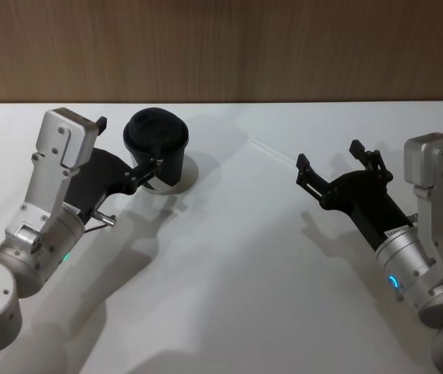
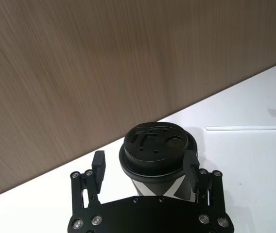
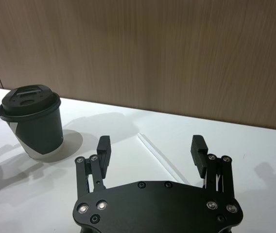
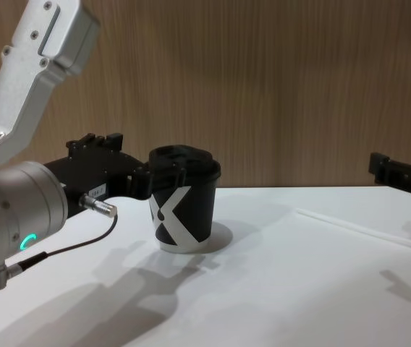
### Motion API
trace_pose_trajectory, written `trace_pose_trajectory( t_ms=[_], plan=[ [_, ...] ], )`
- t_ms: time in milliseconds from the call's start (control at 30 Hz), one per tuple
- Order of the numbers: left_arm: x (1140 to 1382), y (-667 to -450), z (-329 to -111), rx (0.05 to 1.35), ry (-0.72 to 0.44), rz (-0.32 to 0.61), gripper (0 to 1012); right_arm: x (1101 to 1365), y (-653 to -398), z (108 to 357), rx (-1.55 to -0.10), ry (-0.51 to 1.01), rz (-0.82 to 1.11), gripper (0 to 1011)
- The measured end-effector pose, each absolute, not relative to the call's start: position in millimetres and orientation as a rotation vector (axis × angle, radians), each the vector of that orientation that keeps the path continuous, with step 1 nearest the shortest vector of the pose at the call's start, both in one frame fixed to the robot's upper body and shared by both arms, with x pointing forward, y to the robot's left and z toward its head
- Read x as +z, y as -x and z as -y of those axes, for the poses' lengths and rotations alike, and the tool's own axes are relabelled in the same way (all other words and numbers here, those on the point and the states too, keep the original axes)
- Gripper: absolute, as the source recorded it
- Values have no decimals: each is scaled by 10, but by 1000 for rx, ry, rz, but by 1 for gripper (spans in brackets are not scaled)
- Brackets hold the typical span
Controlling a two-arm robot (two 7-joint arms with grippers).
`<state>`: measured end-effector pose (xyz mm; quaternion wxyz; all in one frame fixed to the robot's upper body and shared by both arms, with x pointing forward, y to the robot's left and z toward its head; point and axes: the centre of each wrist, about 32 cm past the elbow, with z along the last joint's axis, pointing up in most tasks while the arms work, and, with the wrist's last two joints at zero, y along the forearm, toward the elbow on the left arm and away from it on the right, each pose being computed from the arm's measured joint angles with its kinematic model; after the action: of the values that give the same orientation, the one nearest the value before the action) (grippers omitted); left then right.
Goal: Pick up the straw with one hand, pass it to the other hand, and insert it into the cup.
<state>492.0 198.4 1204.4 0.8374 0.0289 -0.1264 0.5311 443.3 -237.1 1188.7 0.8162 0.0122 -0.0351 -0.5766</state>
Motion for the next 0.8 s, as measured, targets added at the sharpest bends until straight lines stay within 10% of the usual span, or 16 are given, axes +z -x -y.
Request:
trace_pose_trajectory(
  t_ms=[800],
  plan=[
    [12044, -4920, -1984, 1124, -61, 268, 1003, 11887, -4433, 2371, -1229, -26, 75, 1001]
  ],
)
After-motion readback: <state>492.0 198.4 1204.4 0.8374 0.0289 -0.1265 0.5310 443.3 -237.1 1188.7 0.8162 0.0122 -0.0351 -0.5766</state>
